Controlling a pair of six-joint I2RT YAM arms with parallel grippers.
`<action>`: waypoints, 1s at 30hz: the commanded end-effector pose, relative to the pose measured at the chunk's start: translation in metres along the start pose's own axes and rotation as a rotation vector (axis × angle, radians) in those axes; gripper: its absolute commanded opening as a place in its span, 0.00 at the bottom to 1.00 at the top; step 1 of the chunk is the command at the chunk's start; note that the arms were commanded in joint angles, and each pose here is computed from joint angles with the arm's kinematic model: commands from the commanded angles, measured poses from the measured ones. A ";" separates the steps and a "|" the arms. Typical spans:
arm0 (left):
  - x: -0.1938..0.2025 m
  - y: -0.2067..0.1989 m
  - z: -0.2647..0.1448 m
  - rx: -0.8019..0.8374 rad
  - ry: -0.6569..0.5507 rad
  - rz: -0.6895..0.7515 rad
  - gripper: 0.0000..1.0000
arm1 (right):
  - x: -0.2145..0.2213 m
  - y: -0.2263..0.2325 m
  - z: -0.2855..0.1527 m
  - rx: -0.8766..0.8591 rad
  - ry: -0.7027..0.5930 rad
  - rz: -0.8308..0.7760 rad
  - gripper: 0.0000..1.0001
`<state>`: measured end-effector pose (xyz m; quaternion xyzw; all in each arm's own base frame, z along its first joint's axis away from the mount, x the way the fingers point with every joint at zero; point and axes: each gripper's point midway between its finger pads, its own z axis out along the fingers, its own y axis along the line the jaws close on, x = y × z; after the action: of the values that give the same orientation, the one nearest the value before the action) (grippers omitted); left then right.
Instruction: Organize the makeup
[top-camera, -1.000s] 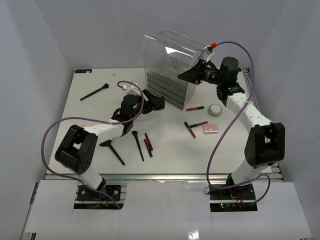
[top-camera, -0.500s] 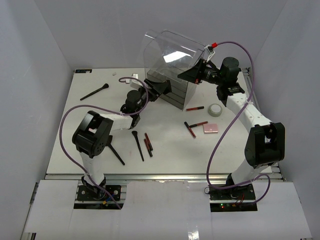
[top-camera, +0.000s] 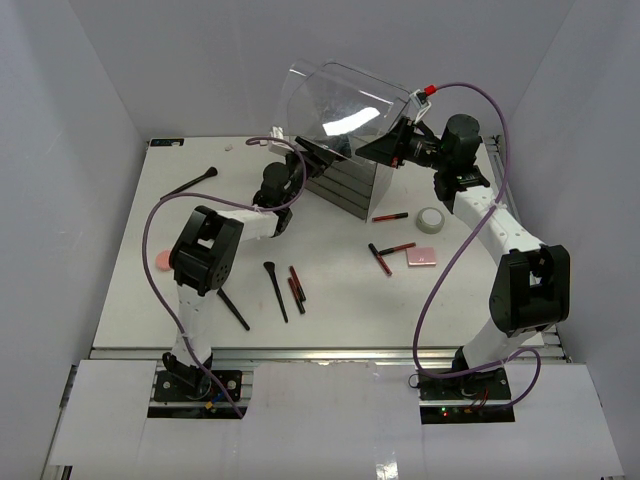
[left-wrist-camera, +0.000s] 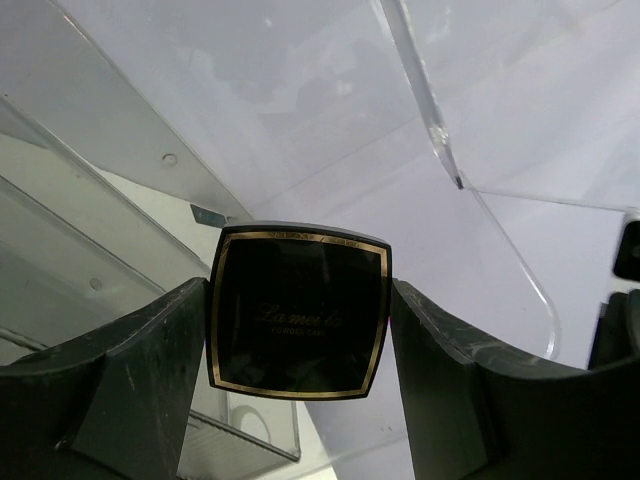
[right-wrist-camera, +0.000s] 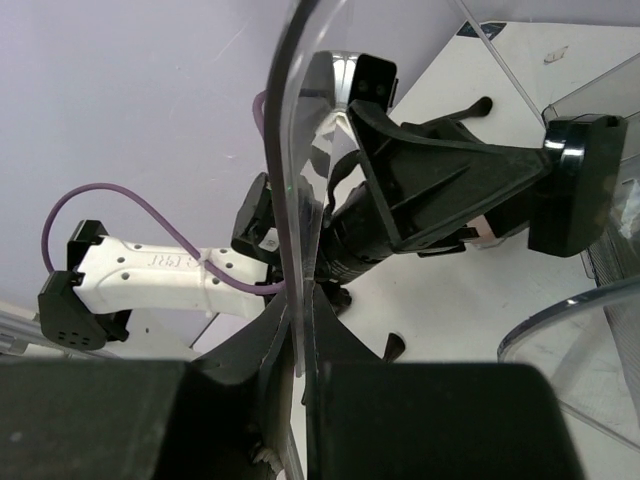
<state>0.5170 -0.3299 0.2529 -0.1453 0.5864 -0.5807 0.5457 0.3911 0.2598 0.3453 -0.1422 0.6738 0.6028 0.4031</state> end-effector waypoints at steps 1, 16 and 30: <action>-0.019 -0.014 0.017 0.044 -0.064 -0.003 0.42 | -0.004 0.031 -0.003 -0.100 0.008 -0.062 0.09; -0.014 0.011 0.032 -0.051 -0.050 0.038 0.86 | -0.005 0.028 -0.001 -0.100 0.008 -0.050 0.09; -0.011 0.010 0.030 -0.080 -0.010 0.077 0.92 | -0.003 0.025 -0.001 -0.099 0.010 -0.034 0.09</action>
<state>0.5520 -0.3354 0.2549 -0.1551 0.5904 -0.5531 0.5669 0.3896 0.2602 0.3498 -0.1356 0.6698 0.6127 0.3969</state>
